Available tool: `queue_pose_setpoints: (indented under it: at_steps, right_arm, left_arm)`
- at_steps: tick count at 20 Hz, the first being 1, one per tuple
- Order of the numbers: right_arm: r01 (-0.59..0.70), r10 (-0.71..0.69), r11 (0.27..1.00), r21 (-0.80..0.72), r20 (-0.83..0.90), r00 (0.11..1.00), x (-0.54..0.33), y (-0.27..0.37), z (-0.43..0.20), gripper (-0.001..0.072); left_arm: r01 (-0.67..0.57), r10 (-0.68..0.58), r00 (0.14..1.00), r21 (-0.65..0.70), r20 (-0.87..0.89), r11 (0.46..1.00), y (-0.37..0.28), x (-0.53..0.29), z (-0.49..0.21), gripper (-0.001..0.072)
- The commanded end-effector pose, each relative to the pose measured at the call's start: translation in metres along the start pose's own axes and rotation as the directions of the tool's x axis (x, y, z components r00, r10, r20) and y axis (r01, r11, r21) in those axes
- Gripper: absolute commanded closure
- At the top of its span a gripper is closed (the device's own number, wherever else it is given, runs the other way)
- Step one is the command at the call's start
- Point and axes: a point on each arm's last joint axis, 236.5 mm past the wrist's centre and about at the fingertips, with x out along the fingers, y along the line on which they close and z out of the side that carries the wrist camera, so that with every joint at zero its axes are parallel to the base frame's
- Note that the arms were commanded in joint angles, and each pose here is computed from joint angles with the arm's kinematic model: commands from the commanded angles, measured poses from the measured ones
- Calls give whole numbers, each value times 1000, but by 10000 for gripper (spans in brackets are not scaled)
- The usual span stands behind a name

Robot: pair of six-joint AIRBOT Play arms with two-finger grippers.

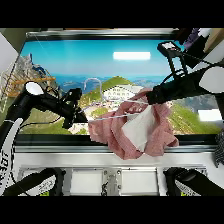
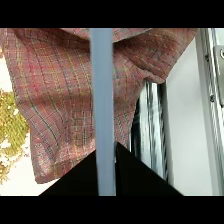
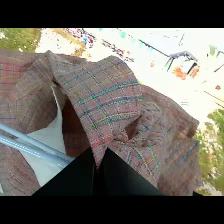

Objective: Fold the clothes and pants, and hang the long-sleeved shirts on hangers.

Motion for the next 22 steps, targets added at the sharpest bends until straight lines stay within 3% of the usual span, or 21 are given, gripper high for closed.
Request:
queue_pose_setpoints:
  at_steps: [1,12,22]
  right_arm:
    - [-95,97,995,-30,73,993,-1,29,17,691]
    - [-353,369,925,-139,117,922,-3,136,28,691]
    - [-405,424,898,-172,96,900,14,172,27,690]
  left_arm:
    - [-2,2,1000,8,20,1000,1,3,8,691]
    - [-3,3,1000,34,13,999,0,12,15,690]
    - [2,-3,1000,34,12,999,-1,12,15,689]
